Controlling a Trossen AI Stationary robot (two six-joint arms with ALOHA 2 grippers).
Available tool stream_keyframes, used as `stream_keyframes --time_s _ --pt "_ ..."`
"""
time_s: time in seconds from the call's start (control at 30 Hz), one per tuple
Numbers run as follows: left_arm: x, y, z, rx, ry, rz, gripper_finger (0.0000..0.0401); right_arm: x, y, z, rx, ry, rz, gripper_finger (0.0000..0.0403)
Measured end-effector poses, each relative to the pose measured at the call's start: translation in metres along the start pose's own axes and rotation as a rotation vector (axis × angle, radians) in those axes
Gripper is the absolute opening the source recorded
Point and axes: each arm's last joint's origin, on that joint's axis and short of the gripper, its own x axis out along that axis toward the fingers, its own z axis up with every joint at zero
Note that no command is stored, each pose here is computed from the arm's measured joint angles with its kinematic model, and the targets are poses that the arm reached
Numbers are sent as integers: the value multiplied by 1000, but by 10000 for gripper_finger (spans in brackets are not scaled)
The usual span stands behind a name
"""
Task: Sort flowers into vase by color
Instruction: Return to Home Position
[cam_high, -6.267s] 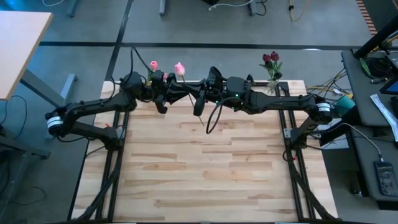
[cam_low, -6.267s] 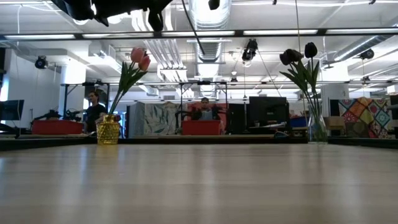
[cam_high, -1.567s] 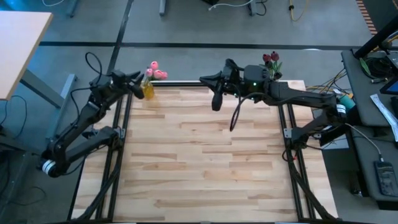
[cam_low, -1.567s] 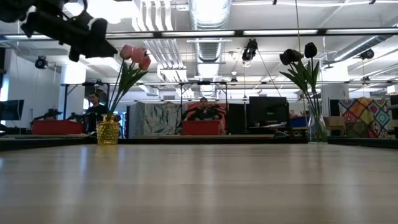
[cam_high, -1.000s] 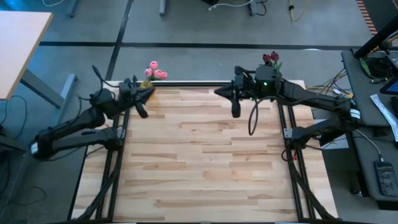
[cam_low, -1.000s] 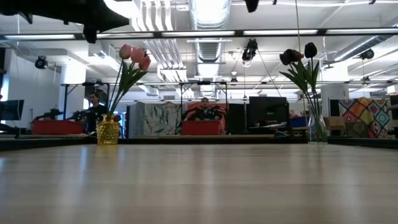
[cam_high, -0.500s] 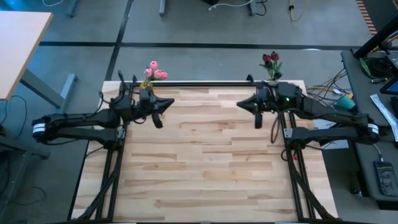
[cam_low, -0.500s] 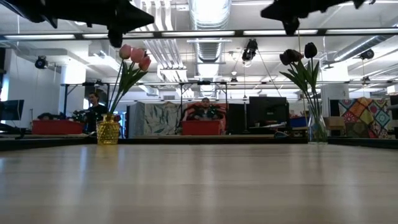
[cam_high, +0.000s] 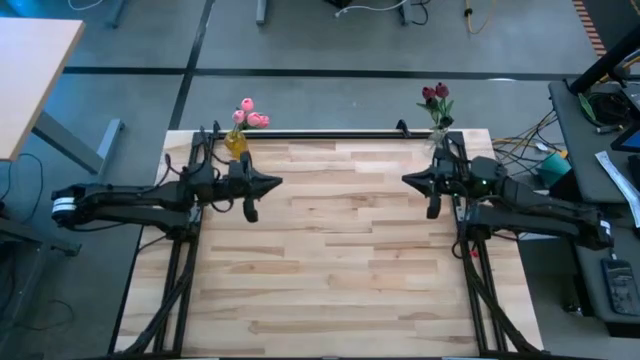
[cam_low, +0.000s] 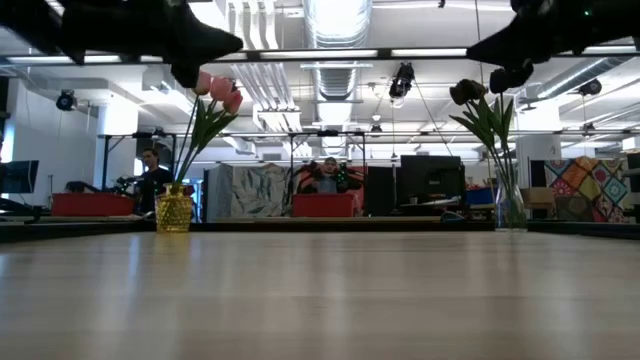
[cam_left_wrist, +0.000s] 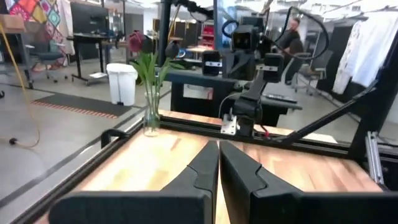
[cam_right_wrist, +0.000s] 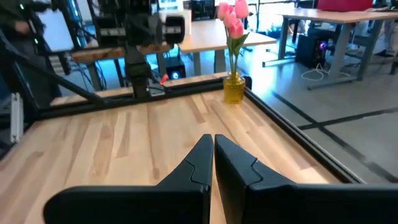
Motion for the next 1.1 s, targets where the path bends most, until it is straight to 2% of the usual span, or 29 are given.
stream_keyframes --time_s 0.2,0.5,0.6,0.77,0.87,1.1 --pt "-12 -3 -34 -35 -20 -39 0 -16 1 -24 21 -69 4 9" --pt "-34 -7 -61 -41 28 -32 0 -30 1 -67 20 -152 10 9" --pt "-41 -7 -70 -27 69 -24 0 -26 0 -79 22 -121 6 9" --pt "-56 -3 -85 -17 89 -1 0 -23 0 -88 25 -99 25 9" --pt "-66 -1 -95 -43 51 -5 0 -23 0 -88 20 -98 39 9" --pt "-83 3 -98 -44 94 72 0 -22 -1 -92 6 -78 29 9"
